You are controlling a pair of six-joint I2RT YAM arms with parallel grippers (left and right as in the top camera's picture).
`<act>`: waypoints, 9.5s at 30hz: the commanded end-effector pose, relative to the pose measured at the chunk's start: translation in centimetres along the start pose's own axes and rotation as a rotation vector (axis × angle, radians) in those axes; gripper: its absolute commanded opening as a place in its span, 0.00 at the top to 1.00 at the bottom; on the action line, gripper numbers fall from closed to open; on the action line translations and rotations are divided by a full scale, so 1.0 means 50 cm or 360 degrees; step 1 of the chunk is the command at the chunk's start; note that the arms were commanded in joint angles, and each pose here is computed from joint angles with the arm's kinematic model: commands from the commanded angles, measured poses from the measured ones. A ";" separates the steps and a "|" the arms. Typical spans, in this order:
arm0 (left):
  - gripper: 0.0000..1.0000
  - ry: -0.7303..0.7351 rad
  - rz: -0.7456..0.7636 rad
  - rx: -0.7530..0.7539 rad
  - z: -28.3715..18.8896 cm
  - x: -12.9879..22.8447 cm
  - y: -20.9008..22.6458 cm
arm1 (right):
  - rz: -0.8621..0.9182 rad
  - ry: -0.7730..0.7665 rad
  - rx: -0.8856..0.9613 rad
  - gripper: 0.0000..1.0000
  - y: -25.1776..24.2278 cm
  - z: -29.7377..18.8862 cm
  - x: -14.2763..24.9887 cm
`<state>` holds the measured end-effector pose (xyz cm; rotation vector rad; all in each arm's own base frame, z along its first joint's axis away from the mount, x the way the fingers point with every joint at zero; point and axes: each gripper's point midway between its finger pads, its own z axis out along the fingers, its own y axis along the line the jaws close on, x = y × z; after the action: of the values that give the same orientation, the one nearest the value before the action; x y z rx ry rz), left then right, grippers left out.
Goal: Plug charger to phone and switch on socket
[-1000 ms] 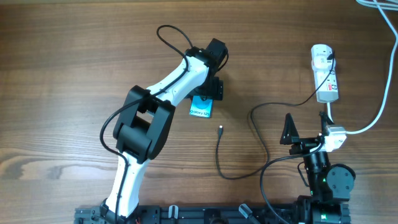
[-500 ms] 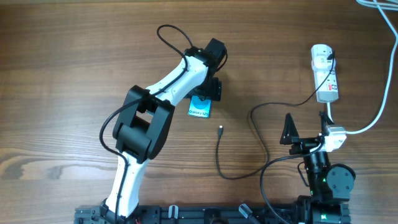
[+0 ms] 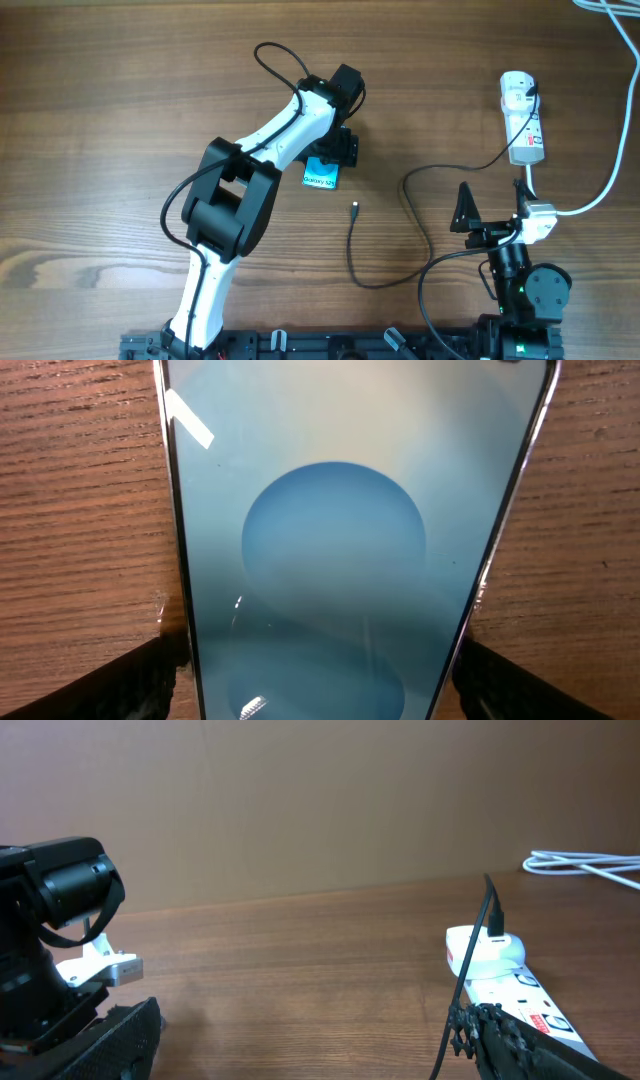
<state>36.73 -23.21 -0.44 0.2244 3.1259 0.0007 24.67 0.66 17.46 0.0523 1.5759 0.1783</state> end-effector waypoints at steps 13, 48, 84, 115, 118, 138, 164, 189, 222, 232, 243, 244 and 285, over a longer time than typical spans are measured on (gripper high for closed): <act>0.25 0.0239 0.0030 -0.0083 0.084 0.072 0.018 | 0.0017 -0.0022 -0.0009 0.00 0.002 -0.001 -0.006; 0.34 0.0033 -0.0262 0.1303 -0.269 -0.033 0.046 | 0.0017 -0.0022 -0.0009 0.00 0.002 -0.001 -0.006; 0.38 0.0495 -0.0182 0.1478 -0.227 0.124 -0.041 | 0.0069 -0.0021 -0.0009 0.00 0.002 -0.001 -0.006; 0.46 0.1045 -0.0761 0.1864 -0.338 0.140 -0.094 | 0.0069 -0.0021 -0.0009 0.00 0.002 -0.001 -0.006; 0.54 0.1048 -0.0762 0.1867 -0.339 0.139 -0.094 | 0.0069 -0.0021 -0.0009 0.00 0.002 -0.001 -0.006; 0.60 0.1302 -0.1016 0.1934 -0.375 0.134 -0.102 | 0.0069 -0.0021 -0.0009 0.00 0.002 -0.001 -0.006; 0.69 0.1389 -0.1057 0.2029 -0.400 0.129 -0.105 | 0.0069 -0.0021 -0.0009 0.00 0.002 -0.001 -0.006; 0.89 0.1473 -0.1036 0.2007 -0.439 0.198 -0.108 | 0.0069 -0.0021 -0.0009 0.00 0.002 -0.001 -0.006; 0.95 0.1507 -0.0999 0.2013 -0.451 0.212 -0.130 | 0.0069 -0.0021 -0.0009 0.00 0.002 -0.001 -0.006; 0.95 0.1507 -0.0999 0.2013 -0.451 0.212 -0.130 | 0.0069 -0.0021 -0.0009 0.00 0.002 -0.001 -0.006; 0.95 0.1507 -0.0999 0.2014 -0.451 0.212 -0.130 | 0.0069 -0.0021 -0.0009 0.00 0.002 -0.001 -0.006; 0.95 0.1507 -0.0999 0.2013 -0.451 0.212 -0.130 | 0.0069 -0.0021 -0.0009 0.00 0.002 -0.001 -0.006; 0.96 0.1147 -0.0649 0.1797 -0.359 0.206 -0.120 | 0.0069 -0.0021 -0.0009 0.00 0.002 -0.001 -0.006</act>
<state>25.43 -28.02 18.41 -0.8090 3.2285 -2.2291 24.67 0.68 17.46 0.0806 1.5757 0.2076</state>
